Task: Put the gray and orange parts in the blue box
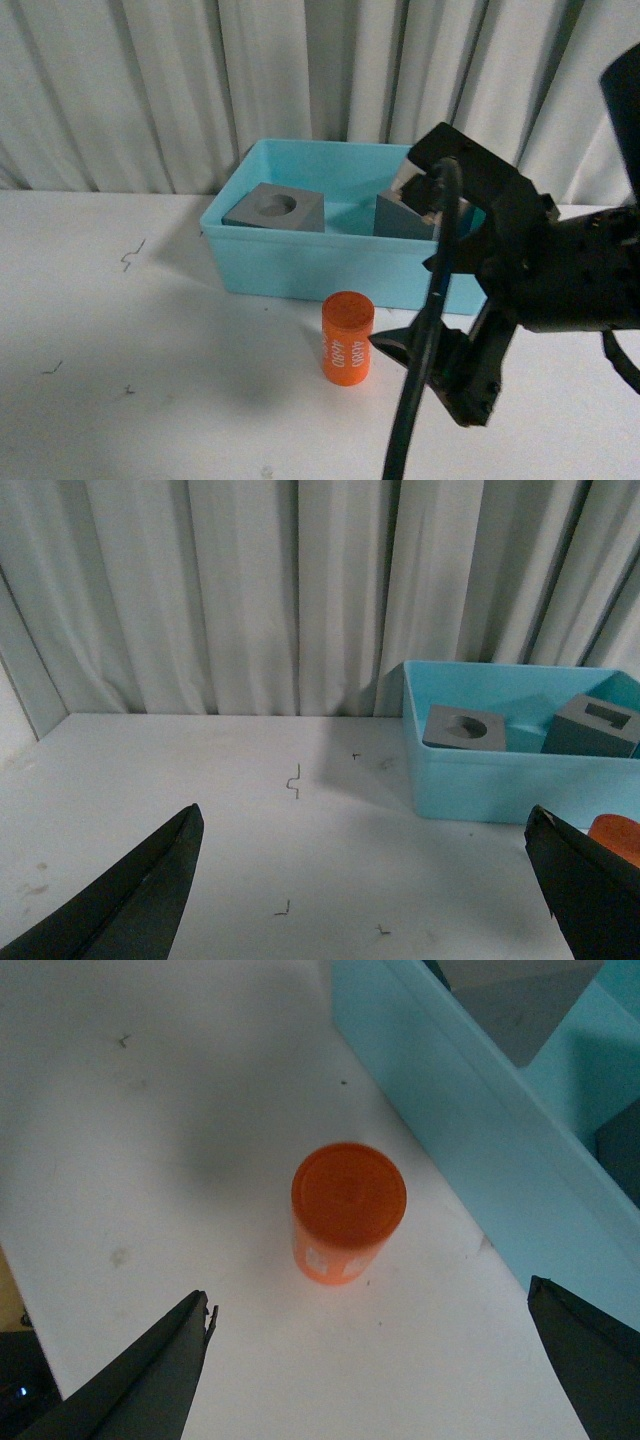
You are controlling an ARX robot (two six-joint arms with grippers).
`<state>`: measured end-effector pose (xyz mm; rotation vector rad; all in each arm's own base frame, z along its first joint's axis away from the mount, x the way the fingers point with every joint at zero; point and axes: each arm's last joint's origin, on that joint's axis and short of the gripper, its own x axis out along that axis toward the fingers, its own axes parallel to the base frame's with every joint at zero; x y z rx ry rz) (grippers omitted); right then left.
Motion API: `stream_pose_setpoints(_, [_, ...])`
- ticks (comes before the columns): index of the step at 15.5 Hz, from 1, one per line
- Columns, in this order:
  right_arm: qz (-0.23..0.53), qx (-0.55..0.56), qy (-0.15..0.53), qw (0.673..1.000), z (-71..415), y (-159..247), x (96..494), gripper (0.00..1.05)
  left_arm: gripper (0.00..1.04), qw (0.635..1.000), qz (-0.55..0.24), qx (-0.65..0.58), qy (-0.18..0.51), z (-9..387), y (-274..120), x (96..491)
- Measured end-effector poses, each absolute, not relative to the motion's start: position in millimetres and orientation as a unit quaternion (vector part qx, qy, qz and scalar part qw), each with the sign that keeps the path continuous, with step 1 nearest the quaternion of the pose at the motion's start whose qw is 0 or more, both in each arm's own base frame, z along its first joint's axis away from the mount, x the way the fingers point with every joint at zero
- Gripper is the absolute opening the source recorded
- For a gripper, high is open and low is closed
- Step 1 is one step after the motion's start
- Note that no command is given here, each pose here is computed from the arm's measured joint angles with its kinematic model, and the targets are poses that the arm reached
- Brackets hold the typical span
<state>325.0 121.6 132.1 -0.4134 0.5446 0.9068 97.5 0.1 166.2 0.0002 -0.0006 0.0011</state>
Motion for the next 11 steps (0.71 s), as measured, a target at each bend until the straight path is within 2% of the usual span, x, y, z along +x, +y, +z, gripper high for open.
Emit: stream_pose_setpoints(11, [0.428, -0.198, 0.294, 0.831, 87, 165, 362, 0.98, 0.98, 1.000, 0.001, 0.000, 0.000, 166, 0, 97])
